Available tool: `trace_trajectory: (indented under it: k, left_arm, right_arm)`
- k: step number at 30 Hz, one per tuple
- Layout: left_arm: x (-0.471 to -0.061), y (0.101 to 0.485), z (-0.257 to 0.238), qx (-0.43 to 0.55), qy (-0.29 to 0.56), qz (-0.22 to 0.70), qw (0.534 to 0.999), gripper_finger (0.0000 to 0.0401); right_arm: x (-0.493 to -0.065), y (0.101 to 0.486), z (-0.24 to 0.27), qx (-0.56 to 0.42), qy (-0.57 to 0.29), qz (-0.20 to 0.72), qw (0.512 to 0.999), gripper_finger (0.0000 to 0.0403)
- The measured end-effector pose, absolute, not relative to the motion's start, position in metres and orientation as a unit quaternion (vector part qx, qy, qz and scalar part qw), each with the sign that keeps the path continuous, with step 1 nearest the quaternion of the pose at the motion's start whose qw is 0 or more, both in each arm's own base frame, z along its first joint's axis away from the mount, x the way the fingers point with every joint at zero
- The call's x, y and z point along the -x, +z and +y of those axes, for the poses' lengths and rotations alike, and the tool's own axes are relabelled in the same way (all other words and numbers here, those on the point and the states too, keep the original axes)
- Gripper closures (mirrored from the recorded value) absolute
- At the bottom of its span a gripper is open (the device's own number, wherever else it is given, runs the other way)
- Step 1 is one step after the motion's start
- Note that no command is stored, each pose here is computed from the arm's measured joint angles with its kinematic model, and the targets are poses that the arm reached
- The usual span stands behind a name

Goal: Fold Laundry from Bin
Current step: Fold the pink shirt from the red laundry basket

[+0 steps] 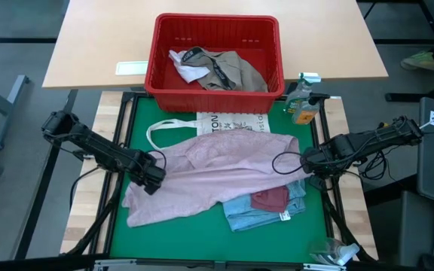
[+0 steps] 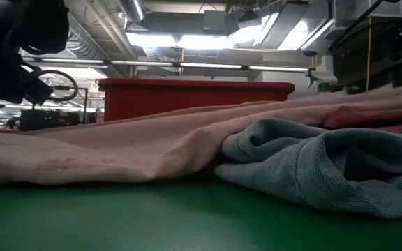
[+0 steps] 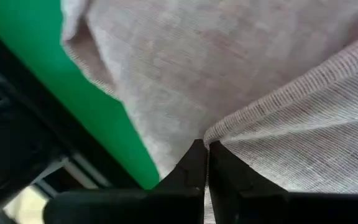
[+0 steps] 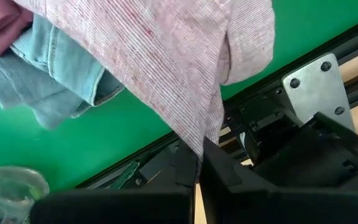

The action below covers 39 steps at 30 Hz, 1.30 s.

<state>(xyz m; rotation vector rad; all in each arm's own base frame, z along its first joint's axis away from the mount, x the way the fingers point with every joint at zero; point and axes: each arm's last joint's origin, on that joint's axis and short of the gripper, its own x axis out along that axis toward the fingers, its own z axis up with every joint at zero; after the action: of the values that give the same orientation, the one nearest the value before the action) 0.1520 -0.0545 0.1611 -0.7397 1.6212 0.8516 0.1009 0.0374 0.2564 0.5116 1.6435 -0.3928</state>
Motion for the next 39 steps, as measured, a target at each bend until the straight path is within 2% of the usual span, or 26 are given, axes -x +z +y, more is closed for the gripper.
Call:
trace_trajectory:
  k: [9,17,27,31,39]
  left_arm:
    - [-0.1507,0.1615,-0.0511,0.298,0.409,0.654,0.562,0.0400]
    - [-0.1516,0.1614,-0.0494,0.283,0.423,0.636,0.580,0.0401]
    - [-0.1511,0.1612,-0.0515,0.301,0.406,0.655,0.562,0.0399]
    - [-0.1510,0.1613,-0.0500,0.286,0.415,0.645,0.574,0.0372]
    - [-0.1515,0.1613,-0.0487,0.275,0.425,0.633,0.586,0.0282]
  right_arm:
    - [-0.1035,0.2561,0.0352,-0.197,-0.197,0.695,0.663,0.0395]
    - [-0.0986,0.2565,0.0339,-0.187,-0.199,0.714,0.645,0.0395]
    - [-0.0986,0.2565,0.0359,-0.203,-0.174,0.725,0.635,0.0395]
    - [-0.0987,0.2565,0.0354,-0.197,-0.179,0.722,0.638,0.0395]
    - [-0.0990,0.2563,0.0352,-0.194,-0.184,0.722,0.639,0.0386]
